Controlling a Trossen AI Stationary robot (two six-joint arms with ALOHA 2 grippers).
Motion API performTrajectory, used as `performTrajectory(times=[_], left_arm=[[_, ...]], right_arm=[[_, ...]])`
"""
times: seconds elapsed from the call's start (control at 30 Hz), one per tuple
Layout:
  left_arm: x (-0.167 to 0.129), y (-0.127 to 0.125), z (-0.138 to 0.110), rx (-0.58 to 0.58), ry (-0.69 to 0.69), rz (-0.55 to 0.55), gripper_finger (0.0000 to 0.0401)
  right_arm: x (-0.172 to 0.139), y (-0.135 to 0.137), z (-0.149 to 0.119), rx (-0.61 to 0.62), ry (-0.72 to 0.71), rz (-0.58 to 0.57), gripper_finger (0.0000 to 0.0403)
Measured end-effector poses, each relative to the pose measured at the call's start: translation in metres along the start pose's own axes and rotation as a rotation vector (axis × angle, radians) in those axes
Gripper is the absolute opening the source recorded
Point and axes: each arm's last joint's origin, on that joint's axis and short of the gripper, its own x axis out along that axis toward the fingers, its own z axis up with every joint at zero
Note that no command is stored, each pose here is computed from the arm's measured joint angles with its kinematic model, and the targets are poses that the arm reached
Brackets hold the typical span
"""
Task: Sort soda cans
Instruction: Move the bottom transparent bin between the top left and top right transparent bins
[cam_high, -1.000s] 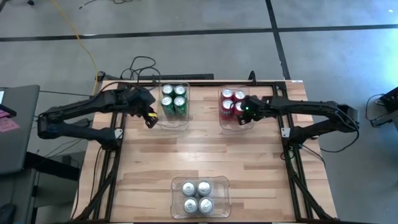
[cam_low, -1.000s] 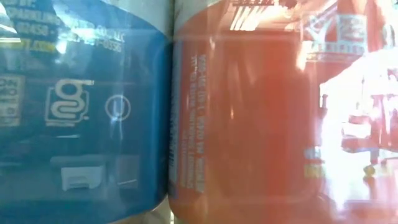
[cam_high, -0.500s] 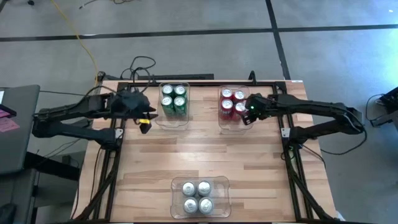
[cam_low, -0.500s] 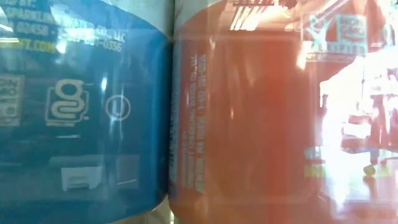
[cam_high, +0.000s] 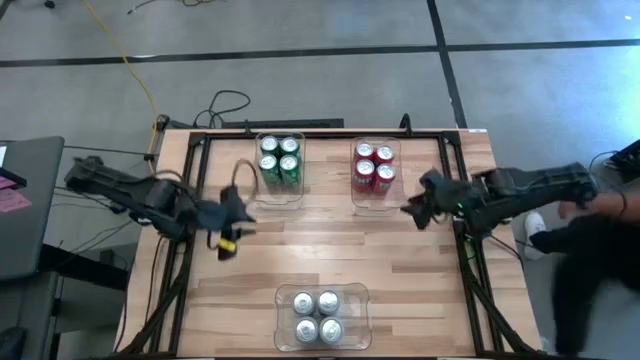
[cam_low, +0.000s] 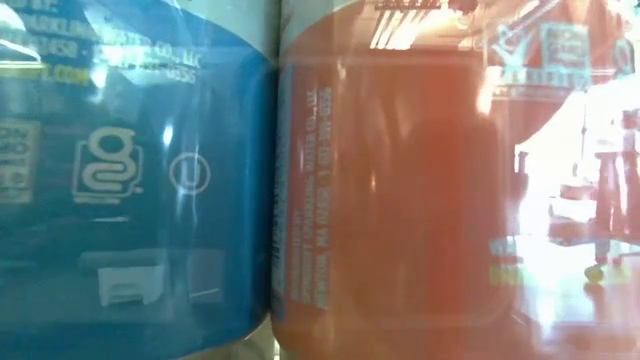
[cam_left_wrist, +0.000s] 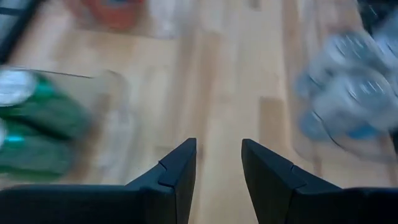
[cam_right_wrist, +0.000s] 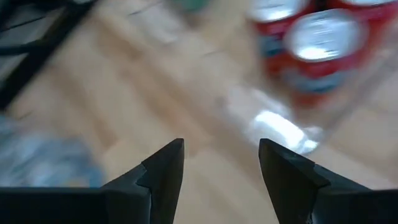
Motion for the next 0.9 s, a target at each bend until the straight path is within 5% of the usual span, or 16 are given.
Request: performTrajectory(times=[0.17, 0.3, 0.9], left_arm=[[0.018, -0.038, -0.011, 0.051, 0.102, -0.075, 0.0123], [0.028, -0.062, -0.021, 0.029, 0.159, -0.076, 0.0123], [0.083, -0.159, -0.064, -0.118, 0.233, -0.17, 0.0123]], right_arm=[[-0.012, 0.032, -0.03, -0.083, 0.028, 0.267, 0.0226], [-0.015, 0.056, -0.058, -0.125, -0.008, 0.368, 0.0226], [0.037, 0.109, -0.174, -0.256, 0.068, 0.263, 0.0226]])
